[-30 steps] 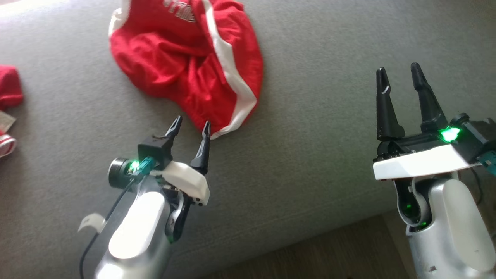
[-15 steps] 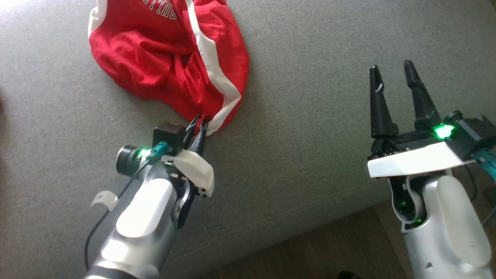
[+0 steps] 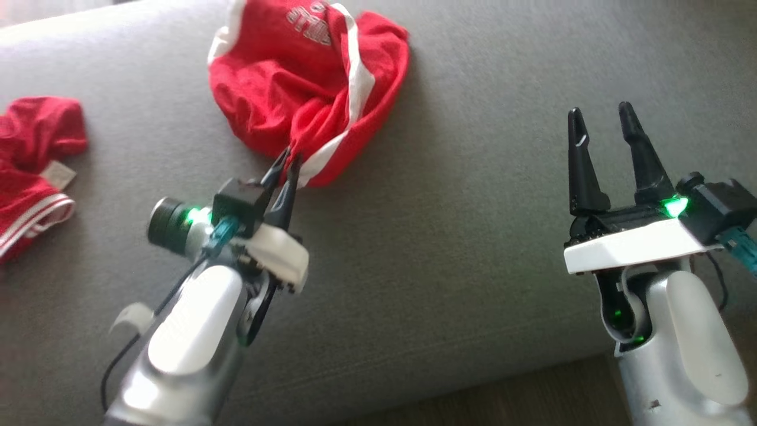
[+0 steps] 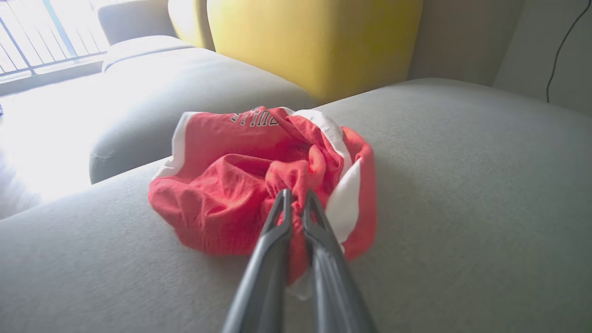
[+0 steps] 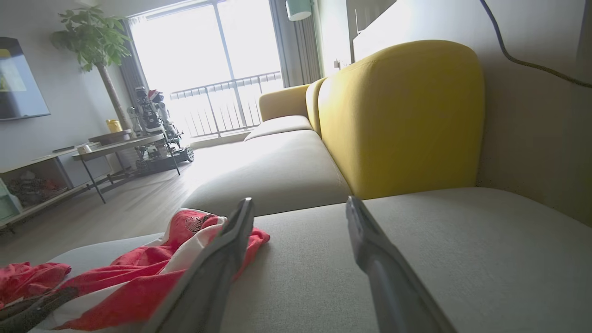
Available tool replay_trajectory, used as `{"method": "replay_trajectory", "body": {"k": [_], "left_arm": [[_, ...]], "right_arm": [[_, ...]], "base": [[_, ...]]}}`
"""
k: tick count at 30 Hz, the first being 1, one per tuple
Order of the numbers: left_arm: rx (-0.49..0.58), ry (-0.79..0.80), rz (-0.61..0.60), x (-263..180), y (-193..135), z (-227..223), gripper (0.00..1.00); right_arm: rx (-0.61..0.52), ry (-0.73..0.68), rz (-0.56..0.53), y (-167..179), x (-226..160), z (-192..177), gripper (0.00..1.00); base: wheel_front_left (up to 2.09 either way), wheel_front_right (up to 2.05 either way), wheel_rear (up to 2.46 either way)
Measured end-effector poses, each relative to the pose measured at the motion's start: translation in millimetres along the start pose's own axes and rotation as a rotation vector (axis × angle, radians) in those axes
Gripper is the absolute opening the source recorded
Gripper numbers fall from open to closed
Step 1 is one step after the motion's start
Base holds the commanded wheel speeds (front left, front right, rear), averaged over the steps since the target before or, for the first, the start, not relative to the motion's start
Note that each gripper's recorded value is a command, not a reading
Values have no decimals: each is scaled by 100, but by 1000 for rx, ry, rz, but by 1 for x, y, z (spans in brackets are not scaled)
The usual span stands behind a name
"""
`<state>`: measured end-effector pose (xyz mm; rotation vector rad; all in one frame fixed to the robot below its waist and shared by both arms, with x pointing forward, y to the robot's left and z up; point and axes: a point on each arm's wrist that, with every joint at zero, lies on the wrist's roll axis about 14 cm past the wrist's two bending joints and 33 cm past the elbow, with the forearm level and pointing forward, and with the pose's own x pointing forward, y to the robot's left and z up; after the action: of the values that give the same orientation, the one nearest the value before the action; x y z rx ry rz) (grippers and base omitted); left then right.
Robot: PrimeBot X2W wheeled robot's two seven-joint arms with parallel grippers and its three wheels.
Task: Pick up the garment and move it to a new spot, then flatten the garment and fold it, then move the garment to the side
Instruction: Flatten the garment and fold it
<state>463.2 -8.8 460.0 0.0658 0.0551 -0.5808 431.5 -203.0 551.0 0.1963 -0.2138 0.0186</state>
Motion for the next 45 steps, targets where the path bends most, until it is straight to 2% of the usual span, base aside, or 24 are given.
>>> {"method": "replay_trajectory", "body": {"k": [9, 13, 16, 17, 18, 19, 20, 28, 31, 40, 45], "left_arm": [[97, 10, 99, -60, 34, 0, 0], [125, 62, 156, -82, 47, -10, 0], [130, 113, 161, -98, 44, -24, 0], [126, 132, 150, -102, 39, -29, 5], [113, 148, 138, -105, 33, -34, 40], [103, 157, 133, -108, 29, -37, 98], [93, 163, 133, -110, 26, -39, 100], [2, 113, 216, -110, 33, -28, 100], [-28, 76, 283, -113, 47, -21, 100], [-141, 25, 439, -131, 68, -15, 100], [-184, -3, 516, -144, 79, -11, 100]], "right_arm": [[54, -4, 61, 26, 6, 2, 100], [65, -1, 87, 37, 8, 2, 100], [68, 2, 97, 41, 8, 2, 100], [70, 4, 100, 42, 8, 2, 100], [71, 7, 102, 43, 8, 2, 100], [72, 13, 104, 44, 8, 1, 100], [73, 16, 107, 45, 8, 0, 100], [80, 53, 131, 55, 12, -10, 100], [84, 71, 151, 62, 15, -16, 100], [115, 187, 252, 101, 24, -50, 100], [116, 215, 320, 129, 43, -64, 100]], "base": [[0, 0, 0], [0, 0, 0], [0, 0, 0], [0, 0, 0], [0, 0, 0], [0, 0, 0], [0, 0, 0], [0, 0, 0], [0, 0, 0], [0, 0, 0], [0, 0, 0]]}}
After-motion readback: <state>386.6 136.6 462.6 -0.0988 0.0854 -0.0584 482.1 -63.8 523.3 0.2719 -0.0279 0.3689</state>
